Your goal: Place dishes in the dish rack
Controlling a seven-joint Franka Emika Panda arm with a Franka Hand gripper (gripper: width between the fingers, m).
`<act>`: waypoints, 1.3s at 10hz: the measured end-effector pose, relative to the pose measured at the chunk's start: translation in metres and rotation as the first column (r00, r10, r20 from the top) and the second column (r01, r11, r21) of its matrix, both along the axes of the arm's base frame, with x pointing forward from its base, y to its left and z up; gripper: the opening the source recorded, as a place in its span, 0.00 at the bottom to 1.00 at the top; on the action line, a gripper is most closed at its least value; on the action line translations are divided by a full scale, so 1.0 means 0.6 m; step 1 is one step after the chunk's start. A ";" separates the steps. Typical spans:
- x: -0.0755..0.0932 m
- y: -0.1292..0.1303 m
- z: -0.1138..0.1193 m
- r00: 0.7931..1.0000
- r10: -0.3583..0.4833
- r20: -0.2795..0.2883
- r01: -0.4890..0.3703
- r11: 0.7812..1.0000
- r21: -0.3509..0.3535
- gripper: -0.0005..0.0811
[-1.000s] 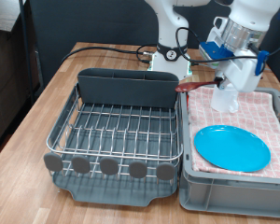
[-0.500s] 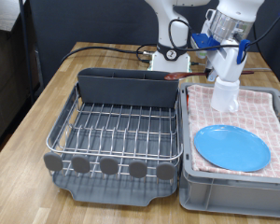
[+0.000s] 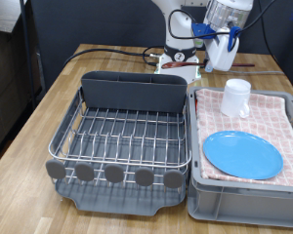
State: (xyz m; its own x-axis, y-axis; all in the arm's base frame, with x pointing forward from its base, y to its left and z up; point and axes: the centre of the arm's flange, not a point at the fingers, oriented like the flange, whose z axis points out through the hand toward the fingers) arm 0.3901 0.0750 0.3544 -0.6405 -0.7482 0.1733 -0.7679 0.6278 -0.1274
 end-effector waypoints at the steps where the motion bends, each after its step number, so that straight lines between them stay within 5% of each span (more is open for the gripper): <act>1: -0.015 -0.011 0.007 1.000 -0.019 -0.004 0.019 1.000 0.010 0.11; 7: -0.091 -0.130 -0.017 0.998 -0.056 -0.018 0.058 0.960 0.273 0.11; 13: -0.092 -0.177 -0.020 0.997 -0.059 -0.040 0.070 0.922 0.381 0.09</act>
